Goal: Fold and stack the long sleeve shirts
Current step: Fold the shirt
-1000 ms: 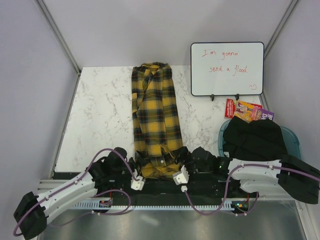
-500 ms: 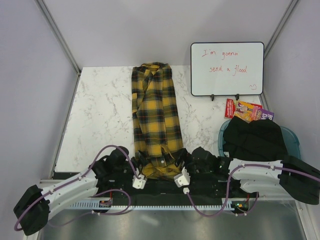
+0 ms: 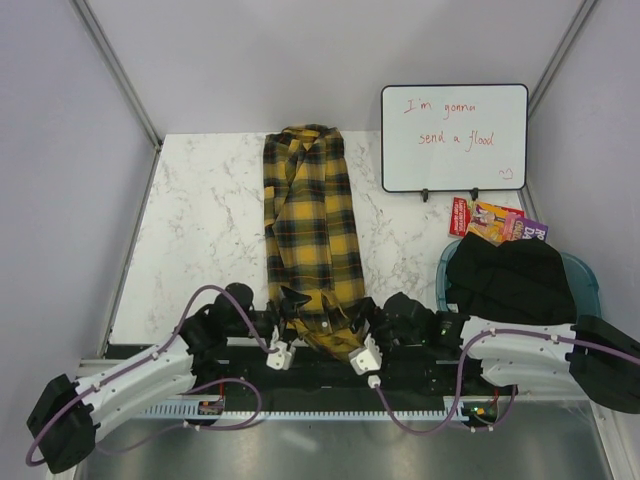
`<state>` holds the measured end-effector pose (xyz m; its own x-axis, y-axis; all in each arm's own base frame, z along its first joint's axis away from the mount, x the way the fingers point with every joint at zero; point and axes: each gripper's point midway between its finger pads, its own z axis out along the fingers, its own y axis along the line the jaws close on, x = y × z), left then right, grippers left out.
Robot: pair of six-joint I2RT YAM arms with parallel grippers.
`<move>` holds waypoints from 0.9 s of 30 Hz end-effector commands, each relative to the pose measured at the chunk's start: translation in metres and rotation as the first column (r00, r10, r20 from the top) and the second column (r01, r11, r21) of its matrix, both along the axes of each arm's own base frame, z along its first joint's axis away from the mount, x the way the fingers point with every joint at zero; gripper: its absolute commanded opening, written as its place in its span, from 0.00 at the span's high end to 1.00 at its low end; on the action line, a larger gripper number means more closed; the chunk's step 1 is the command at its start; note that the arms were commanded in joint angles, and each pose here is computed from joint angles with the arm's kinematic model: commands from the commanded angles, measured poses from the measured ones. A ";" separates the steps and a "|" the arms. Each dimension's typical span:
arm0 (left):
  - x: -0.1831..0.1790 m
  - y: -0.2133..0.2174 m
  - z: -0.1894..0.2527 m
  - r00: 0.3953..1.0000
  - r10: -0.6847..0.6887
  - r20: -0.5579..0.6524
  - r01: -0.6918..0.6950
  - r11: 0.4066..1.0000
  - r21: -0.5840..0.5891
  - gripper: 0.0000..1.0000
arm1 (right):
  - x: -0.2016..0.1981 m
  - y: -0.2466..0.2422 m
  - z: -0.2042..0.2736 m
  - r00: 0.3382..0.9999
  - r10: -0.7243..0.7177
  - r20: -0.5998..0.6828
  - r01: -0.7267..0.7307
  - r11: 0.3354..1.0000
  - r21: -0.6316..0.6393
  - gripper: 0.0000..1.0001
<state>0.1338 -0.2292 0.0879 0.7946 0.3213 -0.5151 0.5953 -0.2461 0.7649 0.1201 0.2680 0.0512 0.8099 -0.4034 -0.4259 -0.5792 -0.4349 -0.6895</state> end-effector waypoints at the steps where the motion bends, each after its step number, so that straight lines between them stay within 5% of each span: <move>1: 0.011 -0.017 0.020 0.999 -0.030 0.045 0.032 0.999 -0.042 0.01 | -0.003 0.016 0.015 0.999 0.021 -0.042 -0.019 0.999 0.038 0.03; 9: -0.018 -0.010 -0.002 0.987 -0.157 -0.021 0.157 0.987 0.034 0.15 | -0.004 0.015 0.007 0.997 0.052 -0.053 -0.052 0.999 0.008 0.13; 18: -0.025 -0.014 -0.017 0.973 -0.184 -0.140 0.196 0.977 0.080 0.30 | -0.005 0.021 0.009 0.995 0.053 -0.083 -0.054 0.999 0.001 0.46; 21: -0.017 -0.018 -0.015 0.970 -0.141 -0.196 0.163 0.982 0.100 0.48 | -0.003 0.022 0.011 0.995 0.040 -0.093 -0.041 0.999 -0.004 0.61; 25: -0.028 -0.015 -0.017 0.961 -0.180 -0.211 0.204 0.974 0.096 0.86 | -0.007 0.018 0.008 0.991 0.038 -0.127 -0.043 0.999 -0.033 0.78; 27: -0.035 -0.012 -0.014 0.956 -0.197 -0.216 0.220 0.972 0.087 0.95 | -0.009 0.018 0.012 0.988 0.029 -0.149 -0.034 0.999 -0.030 0.87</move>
<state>0.1130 -0.2382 0.0575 0.7307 0.2990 -0.6138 0.6758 -0.4443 0.5881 0.1174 0.2774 0.0482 0.7746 -0.4169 -0.4756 -0.6320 -0.4805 -0.6081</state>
